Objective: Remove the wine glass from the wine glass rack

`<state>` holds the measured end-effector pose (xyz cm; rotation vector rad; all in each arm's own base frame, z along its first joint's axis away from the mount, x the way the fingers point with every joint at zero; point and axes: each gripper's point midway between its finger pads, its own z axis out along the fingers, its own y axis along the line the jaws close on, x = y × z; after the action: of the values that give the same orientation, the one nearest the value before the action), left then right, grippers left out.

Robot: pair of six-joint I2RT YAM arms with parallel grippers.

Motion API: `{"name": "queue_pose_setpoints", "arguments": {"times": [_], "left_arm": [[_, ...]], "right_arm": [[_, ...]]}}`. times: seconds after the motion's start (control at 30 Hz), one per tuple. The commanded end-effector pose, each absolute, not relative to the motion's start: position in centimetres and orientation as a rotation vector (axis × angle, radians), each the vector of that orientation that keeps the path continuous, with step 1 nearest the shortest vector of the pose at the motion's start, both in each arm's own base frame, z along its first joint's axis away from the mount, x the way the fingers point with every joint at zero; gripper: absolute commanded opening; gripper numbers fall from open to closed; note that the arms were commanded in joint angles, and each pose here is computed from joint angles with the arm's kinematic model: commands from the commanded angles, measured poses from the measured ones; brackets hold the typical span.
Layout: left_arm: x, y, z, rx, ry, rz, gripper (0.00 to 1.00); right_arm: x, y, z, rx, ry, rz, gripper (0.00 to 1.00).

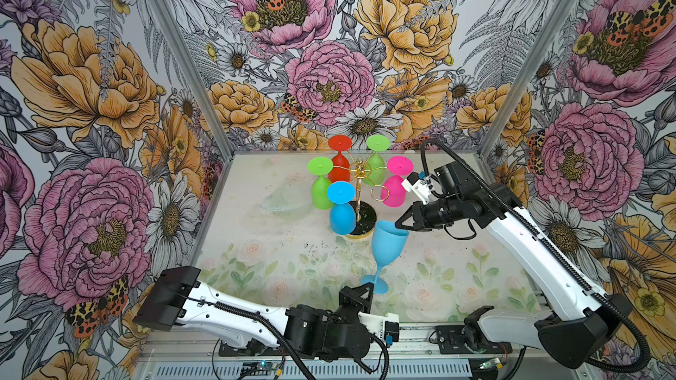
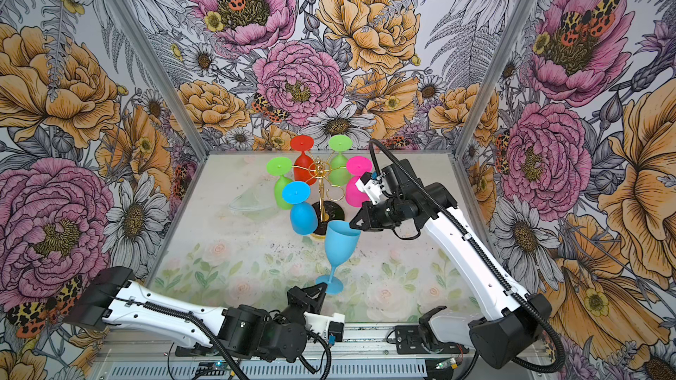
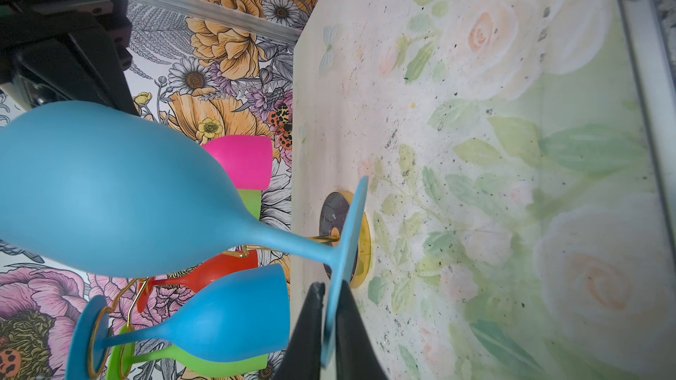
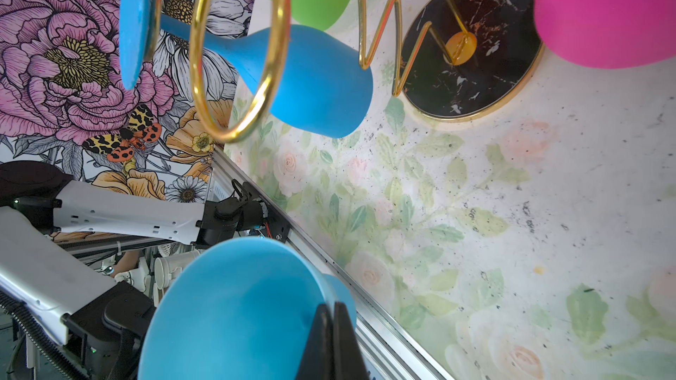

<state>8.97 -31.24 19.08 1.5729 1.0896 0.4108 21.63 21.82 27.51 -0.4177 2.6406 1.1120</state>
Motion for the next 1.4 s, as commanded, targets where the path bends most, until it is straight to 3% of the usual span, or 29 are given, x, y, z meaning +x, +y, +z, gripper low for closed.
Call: {"name": "queue_pose_setpoints", "arguments": {"times": [0.0, 0.3, 0.43, 0.7, 1.13, 1.37], "left_arm": [[9.0, -31.0, 19.9, 1.486, 1.133, 0.357, 0.22], [7.6, -31.7, 19.2, 1.476, 1.179, 0.223, 0.45], [7.1, -32.0, 19.6, 1.422, 1.227, 0.138, 0.64], [7.5, -31.6, 22.9, 1.175, 1.381, -0.030, 0.79], [9.2, -27.8, 26.4, 0.857, 1.585, -0.300, 0.87], [10.9, -24.6, 27.0, 0.695, 1.676, -0.445, 0.89]], "right_arm": [[21.2, 21.7, 28.3, -0.438, 2.607, 1.112, 0.00], [22.9, 20.2, 28.6, -0.394, 2.575, 0.948, 0.00], [24.1, 18.5, 28.6, -0.347, 2.553, 0.791, 0.00], [25.2, 14.6, 27.0, -0.263, 2.545, 0.487, 0.00], [28.0, 6.9, 24.8, -0.057, 2.510, 0.020, 0.00], [32.0, 4.6, 25.0, 0.075, 2.424, -0.032, 0.00]]}}
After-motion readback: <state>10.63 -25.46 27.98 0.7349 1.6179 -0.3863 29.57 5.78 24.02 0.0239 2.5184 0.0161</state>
